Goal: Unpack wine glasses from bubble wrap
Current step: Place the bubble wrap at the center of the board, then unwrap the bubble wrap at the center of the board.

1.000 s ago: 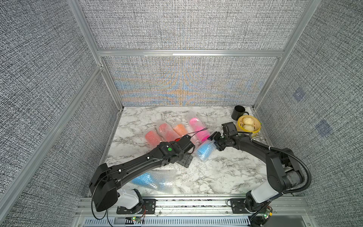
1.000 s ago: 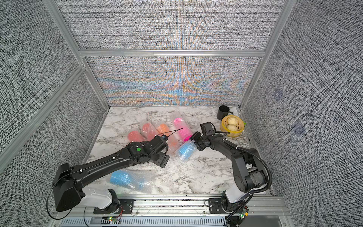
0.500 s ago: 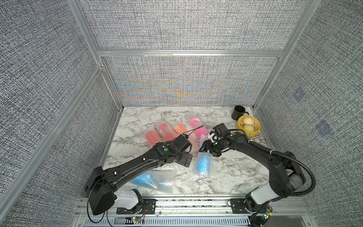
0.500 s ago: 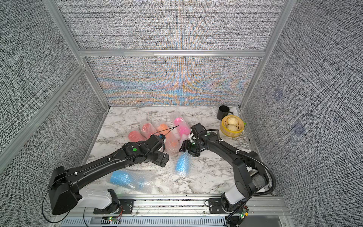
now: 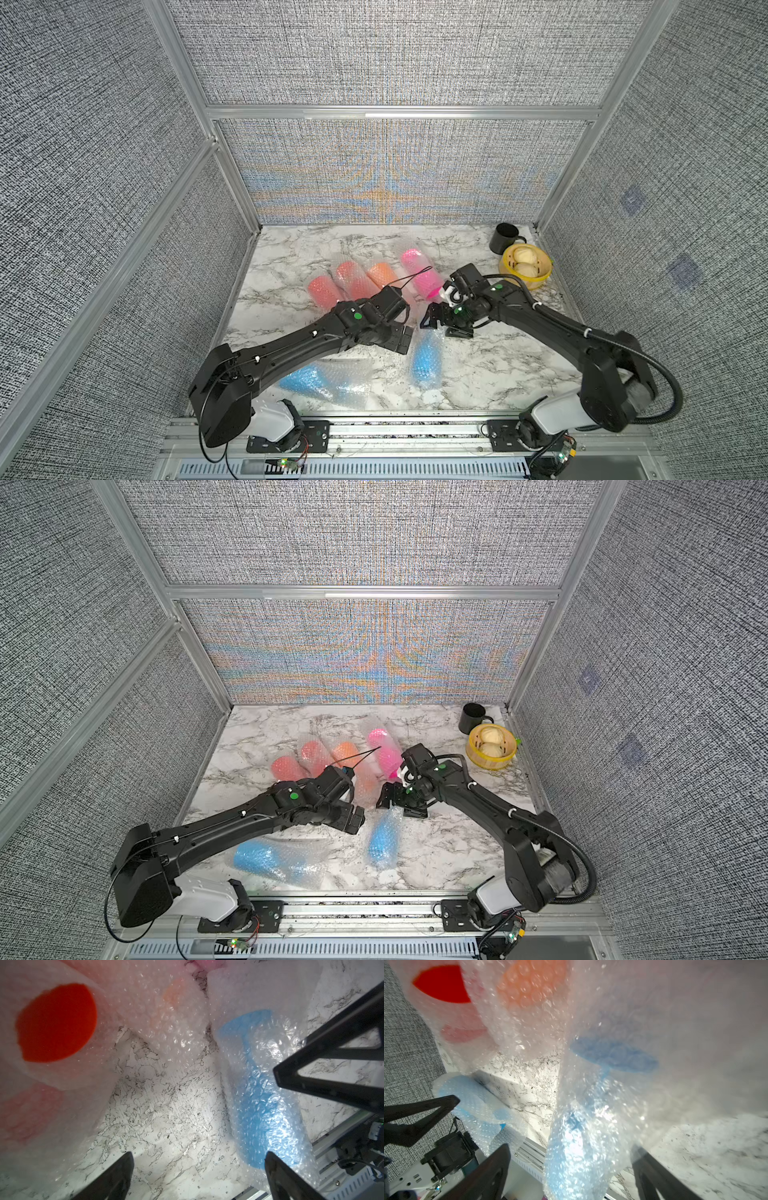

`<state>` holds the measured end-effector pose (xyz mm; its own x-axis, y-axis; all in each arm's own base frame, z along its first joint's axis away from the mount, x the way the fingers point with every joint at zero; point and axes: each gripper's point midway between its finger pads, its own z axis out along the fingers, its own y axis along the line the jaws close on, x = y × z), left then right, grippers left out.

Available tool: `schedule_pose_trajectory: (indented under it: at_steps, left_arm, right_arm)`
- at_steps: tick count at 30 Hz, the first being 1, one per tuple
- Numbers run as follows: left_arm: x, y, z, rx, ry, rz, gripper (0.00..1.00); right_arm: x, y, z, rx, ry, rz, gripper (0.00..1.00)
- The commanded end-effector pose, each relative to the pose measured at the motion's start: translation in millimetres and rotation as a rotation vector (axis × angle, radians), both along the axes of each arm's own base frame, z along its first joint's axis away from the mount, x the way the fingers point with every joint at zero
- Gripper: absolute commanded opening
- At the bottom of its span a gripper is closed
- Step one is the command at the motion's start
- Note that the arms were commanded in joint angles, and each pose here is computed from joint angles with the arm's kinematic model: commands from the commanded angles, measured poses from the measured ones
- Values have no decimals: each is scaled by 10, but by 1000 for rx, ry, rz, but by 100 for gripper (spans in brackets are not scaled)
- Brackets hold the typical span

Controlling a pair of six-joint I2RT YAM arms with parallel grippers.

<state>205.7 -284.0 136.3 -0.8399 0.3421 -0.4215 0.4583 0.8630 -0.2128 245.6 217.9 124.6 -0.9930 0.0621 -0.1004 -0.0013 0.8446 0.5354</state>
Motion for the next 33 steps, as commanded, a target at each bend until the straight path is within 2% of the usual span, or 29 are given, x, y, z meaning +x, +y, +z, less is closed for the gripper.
schedule_pose_trajectory:
  at_steps: [1,5,7,9,15,18,22,28,33]
  left_arm:
    - [-28,-96,98,-1,28,-57,97]
    - [-99,-206,158,-7,84,-112,96]
    - [-98,-233,151,-14,91,-112,96]
    - [-86,-245,138,-9,93,-106,95]
    - [-76,-224,148,-12,92,-84,95]
    - [-83,-188,148,-7,88,-75,95]
    - [-116,-155,122,-9,99,-65,95]
    - [-128,-175,47,-4,121,-57,95]
    - [-157,-226,7,-2,145,-66,95]
  right_arm:
    - [-38,-200,68,-23,-18,-87,92]
    - [-169,-454,-9,-28,-6,-184,88]
    - [-206,-522,-108,-22,7,-222,82]
    - [-193,-471,-208,24,13,-239,77]
    - [37,-168,-289,198,12,-248,73]
    - [149,-30,-245,249,-1,-228,63]
    - [177,108,-197,242,-9,-184,52]
    - [172,212,-208,267,8,-176,19]
    - [150,305,-129,306,25,-200,3]
